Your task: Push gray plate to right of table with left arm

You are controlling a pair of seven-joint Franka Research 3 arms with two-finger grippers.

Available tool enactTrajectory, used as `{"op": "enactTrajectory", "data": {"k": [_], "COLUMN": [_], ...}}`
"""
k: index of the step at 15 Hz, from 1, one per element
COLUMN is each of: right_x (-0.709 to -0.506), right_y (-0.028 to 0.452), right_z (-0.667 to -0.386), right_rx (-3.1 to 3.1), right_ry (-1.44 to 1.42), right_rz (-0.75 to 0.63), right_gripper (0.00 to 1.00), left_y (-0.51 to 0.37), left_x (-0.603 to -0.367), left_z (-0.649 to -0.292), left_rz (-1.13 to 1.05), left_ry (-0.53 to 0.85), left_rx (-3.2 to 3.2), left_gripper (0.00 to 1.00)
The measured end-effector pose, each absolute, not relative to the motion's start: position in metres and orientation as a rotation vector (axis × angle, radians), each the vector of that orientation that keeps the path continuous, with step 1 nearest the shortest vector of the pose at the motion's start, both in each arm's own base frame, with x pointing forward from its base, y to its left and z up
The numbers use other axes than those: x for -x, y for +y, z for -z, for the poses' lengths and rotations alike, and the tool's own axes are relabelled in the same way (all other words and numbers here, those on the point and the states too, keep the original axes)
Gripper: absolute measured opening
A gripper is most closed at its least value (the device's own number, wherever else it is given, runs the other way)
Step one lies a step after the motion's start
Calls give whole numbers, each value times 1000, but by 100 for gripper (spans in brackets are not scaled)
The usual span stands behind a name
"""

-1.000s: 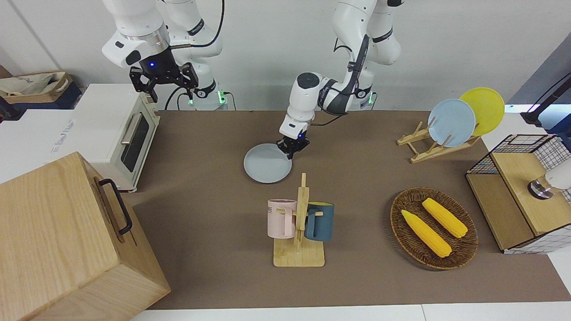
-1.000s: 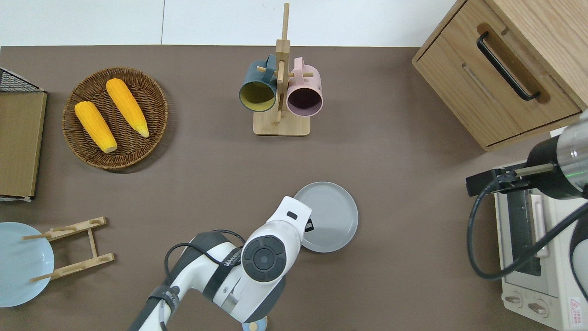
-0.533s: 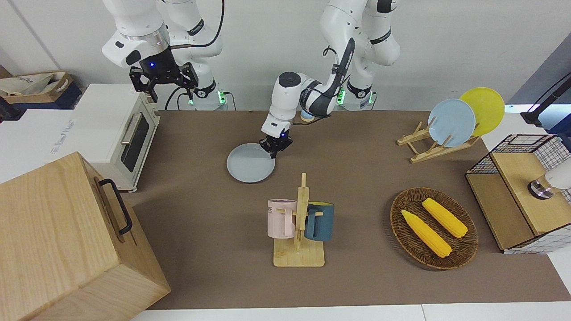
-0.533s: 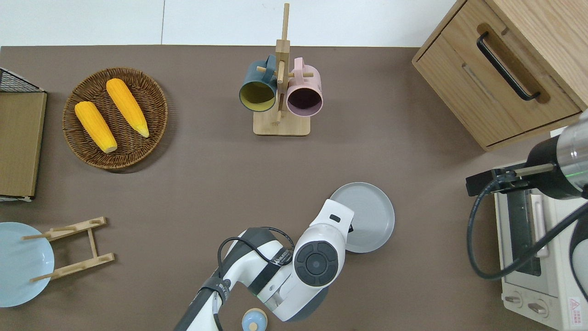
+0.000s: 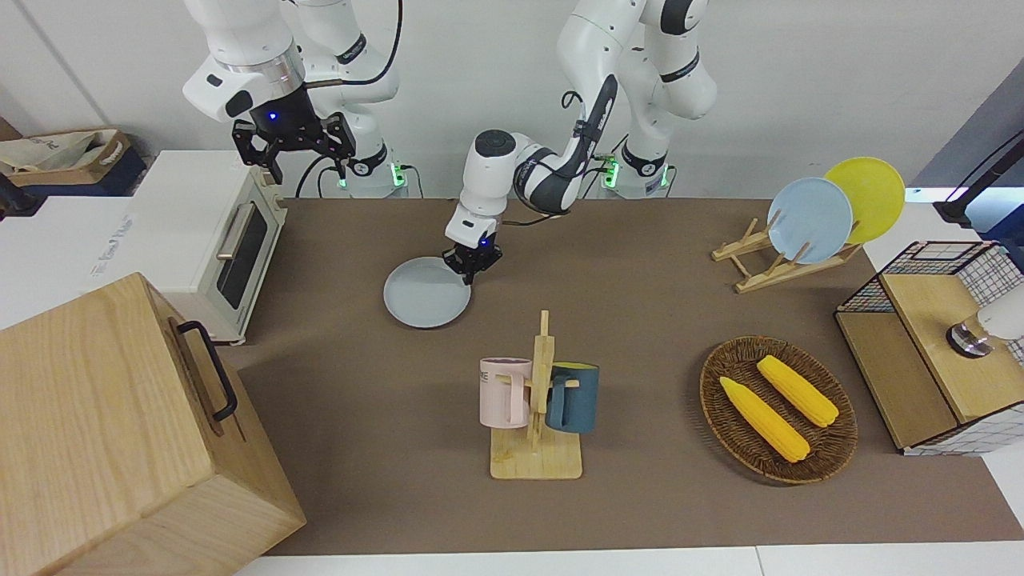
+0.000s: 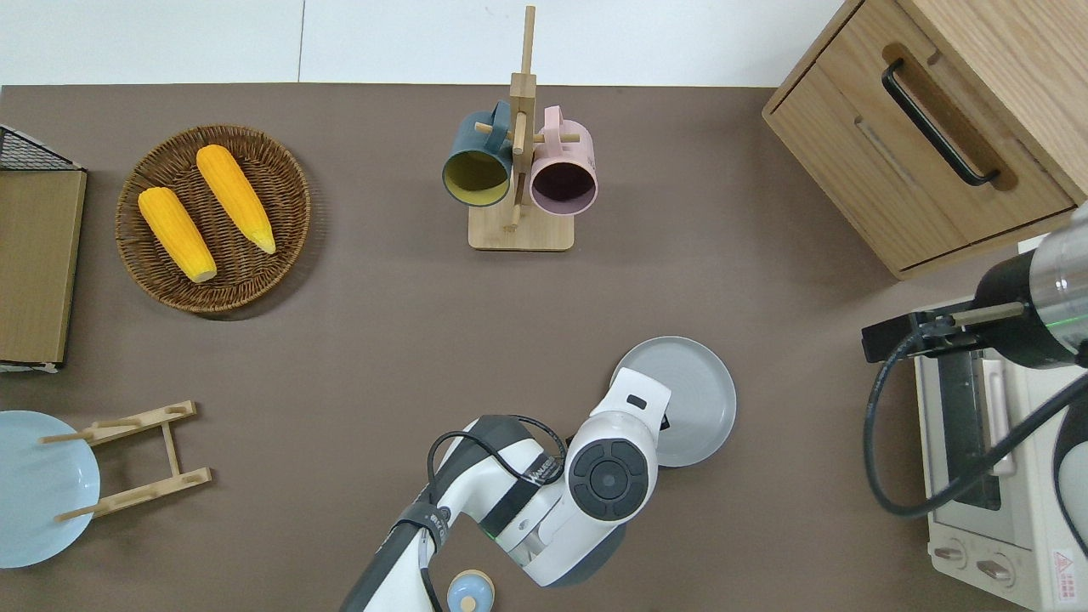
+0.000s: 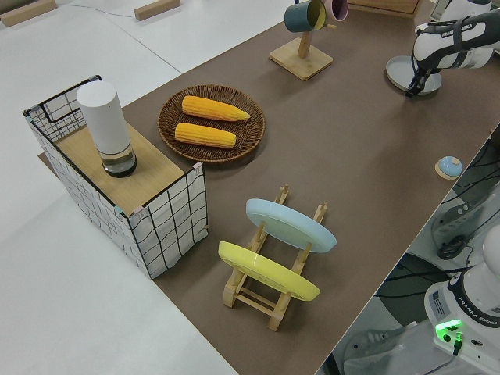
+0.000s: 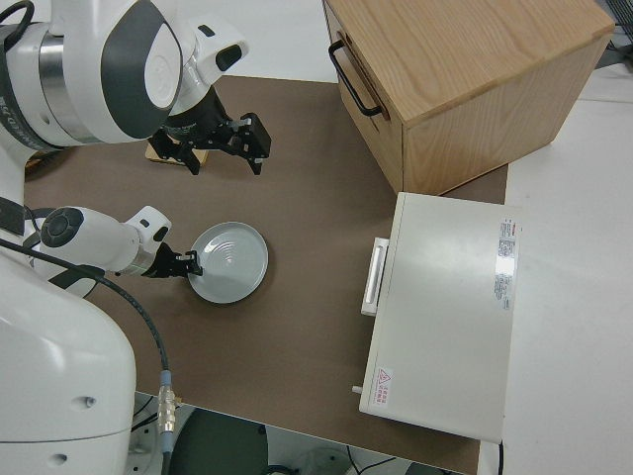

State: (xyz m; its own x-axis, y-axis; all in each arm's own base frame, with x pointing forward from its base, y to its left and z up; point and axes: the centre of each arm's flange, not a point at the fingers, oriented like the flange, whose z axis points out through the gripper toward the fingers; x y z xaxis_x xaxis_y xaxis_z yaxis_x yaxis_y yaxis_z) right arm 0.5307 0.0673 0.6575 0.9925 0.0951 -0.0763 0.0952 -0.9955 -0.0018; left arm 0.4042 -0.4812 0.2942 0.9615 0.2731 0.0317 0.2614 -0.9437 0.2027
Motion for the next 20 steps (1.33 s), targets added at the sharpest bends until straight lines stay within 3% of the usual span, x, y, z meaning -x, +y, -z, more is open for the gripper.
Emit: {"op": "enactTrajectory", "data": {"k": [4,5,10,12,20], "right_x": [-531,-531,-531,-531,-531], "right_y": [67,67,67,67,67], "right_z": [-657,-657,-657,-657,-657], "right_rx": [-3134,-3134,-3134,-3134,-3134], "right_ry": [150,150,150,150,150], "right_rz": [120,120,120,120,120], "right_gripper": [99,99,99,99,99], "left_y": [-475,-469,-426,-398,-274], "left_x": [-410,-414,-435,-445,-471], "left_z": [-305,-313,-373,-399,-491], "left_rz": [-70,-72,22,59,107], "left_ry": [383,384,334,303,143], "left_rx": [-2945,-2947,-2958,-2976,-3023], "left_gripper": [80,83,88,99,99]}}
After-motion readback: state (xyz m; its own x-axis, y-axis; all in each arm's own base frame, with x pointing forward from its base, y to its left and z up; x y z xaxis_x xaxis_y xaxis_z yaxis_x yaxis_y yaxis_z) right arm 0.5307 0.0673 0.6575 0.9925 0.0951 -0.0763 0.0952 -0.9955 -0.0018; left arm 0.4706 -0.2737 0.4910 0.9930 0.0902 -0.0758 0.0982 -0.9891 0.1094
